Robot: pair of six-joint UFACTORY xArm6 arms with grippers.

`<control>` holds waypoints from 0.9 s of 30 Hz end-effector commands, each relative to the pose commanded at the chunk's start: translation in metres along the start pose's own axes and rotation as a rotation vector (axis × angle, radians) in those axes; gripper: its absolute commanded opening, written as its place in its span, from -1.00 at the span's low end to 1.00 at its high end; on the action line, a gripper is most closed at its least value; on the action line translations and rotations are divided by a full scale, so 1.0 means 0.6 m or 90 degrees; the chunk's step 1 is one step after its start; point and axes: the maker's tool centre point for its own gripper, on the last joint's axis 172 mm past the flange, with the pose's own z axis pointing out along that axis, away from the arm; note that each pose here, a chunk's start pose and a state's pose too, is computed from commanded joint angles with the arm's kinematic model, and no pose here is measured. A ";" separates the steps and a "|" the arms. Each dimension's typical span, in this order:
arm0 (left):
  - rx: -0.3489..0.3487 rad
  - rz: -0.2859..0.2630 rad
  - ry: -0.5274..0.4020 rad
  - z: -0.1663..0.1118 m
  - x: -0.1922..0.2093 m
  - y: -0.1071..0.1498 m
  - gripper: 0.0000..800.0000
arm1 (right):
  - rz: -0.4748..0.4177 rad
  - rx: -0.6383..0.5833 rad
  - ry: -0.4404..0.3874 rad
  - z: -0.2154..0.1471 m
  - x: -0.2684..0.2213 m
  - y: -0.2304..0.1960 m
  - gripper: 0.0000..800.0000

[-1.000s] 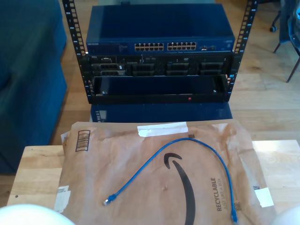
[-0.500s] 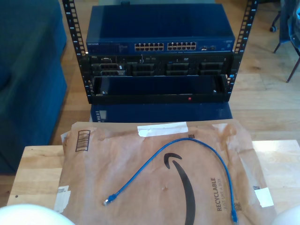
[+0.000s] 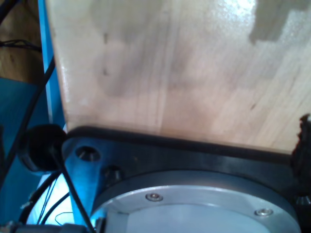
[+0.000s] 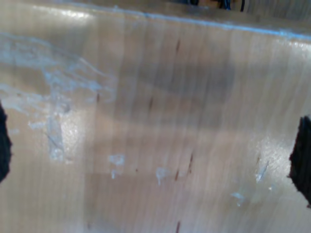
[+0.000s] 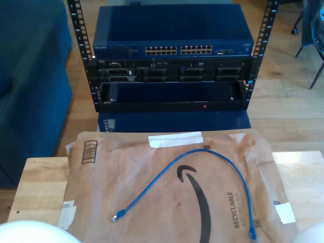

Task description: Grab the cable and plug it in

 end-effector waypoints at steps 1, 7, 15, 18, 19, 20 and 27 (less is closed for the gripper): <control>0.000 0.000 0.000 0.000 0.000 0.000 1.00 | -0.001 -0.001 -0.007 -0.010 0.000 0.000 0.99; 0.003 -0.002 -0.002 -0.012 0.002 -0.003 1.00 | 0.002 -0.004 -0.084 -0.131 -0.001 0.000 0.99; -0.006 0.003 -0.036 -0.170 -0.007 0.016 1.00 | 0.050 -0.015 -0.038 -0.251 0.044 -0.050 0.99; 0.007 0.015 -0.037 -0.244 -0.017 0.055 1.00 | 0.051 -0.019 -0.012 -0.276 0.053 -0.092 0.99; 0.018 0.005 -0.032 -0.263 -0.020 0.066 1.00 | 0.056 -0.018 0.000 -0.289 0.057 -0.108 0.99; 0.026 -0.003 -0.026 -0.275 -0.022 0.076 1.00 | 0.058 -0.016 0.012 -0.302 0.060 -0.125 0.99; 0.065 -0.027 0.060 -0.339 -0.026 0.175 1.00 | 0.101 -0.028 0.033 -0.336 0.039 -0.267 0.95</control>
